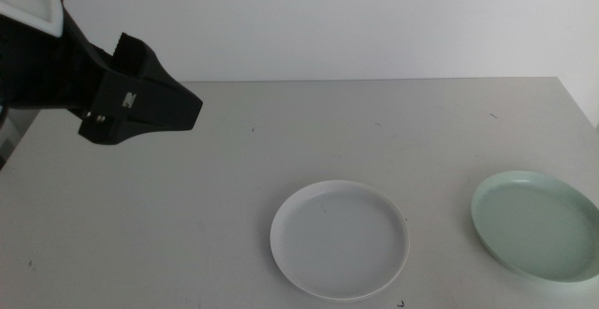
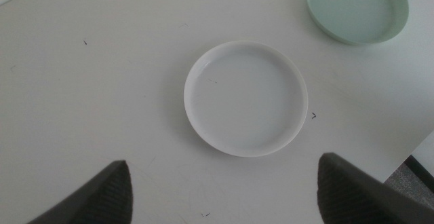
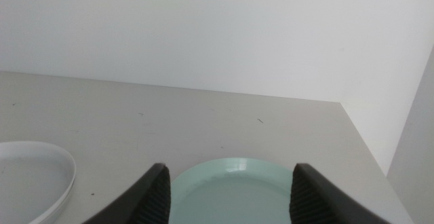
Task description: Stack the three bowls on top of each other.
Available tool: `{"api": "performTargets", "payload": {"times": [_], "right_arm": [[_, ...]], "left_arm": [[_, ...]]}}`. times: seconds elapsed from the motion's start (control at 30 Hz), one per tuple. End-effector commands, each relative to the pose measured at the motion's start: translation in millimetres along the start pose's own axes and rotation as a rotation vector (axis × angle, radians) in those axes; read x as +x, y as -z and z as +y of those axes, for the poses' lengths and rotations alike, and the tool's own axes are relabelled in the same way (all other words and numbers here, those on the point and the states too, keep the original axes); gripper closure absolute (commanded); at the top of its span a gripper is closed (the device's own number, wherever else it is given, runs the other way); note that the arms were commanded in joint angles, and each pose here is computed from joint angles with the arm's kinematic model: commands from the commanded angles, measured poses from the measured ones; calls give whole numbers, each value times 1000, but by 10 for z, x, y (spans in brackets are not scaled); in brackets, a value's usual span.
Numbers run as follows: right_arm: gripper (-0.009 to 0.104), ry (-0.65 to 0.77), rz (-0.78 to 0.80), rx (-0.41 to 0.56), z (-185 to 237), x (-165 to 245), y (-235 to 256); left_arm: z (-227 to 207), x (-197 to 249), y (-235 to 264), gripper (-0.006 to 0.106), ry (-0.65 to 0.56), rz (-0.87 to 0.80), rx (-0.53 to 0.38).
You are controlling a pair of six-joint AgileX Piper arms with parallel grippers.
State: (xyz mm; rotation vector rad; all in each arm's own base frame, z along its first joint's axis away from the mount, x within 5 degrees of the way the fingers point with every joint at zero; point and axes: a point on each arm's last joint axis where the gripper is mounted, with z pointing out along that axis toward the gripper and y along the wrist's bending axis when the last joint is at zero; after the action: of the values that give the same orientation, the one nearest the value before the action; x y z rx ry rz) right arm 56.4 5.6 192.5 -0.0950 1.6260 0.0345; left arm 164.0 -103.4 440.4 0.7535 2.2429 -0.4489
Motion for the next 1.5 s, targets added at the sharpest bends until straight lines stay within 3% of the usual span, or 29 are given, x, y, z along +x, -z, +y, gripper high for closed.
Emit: {"api": "performTargets", "payload": {"times": [0.0, 0.2, 0.5, 0.6, 0.87, 1.1, 1.47], "right_arm": [[49, 39, -81, 27, -23, -143, 16], [49, 154, -35, 15, -25, -603, 157], [49, 206, 98, -2, -52, -1394, 276], [49, 132, 145, -20, -50, -1626, 157], [49, -142, 483, 7, -81, -2123, -181], [49, -244, 691, 102, -147, -2198, -687], [49, -243, 901, 119, -158, -1866, -1338]], "left_arm": [[-39, -84, 129, -5, -8, -91, 4], [-37, -83, 129, -5, -9, -90, 2], [-32, -82, 129, -5, -11, -89, -3], [-31, -78, 122, -5, -10, -87, -3], [-31, -78, 122, -5, -10, -87, -3], [-31, -78, 122, -5, -10, -87, -3], [-25, -77, 122, -5, -13, -85, -10]]}}
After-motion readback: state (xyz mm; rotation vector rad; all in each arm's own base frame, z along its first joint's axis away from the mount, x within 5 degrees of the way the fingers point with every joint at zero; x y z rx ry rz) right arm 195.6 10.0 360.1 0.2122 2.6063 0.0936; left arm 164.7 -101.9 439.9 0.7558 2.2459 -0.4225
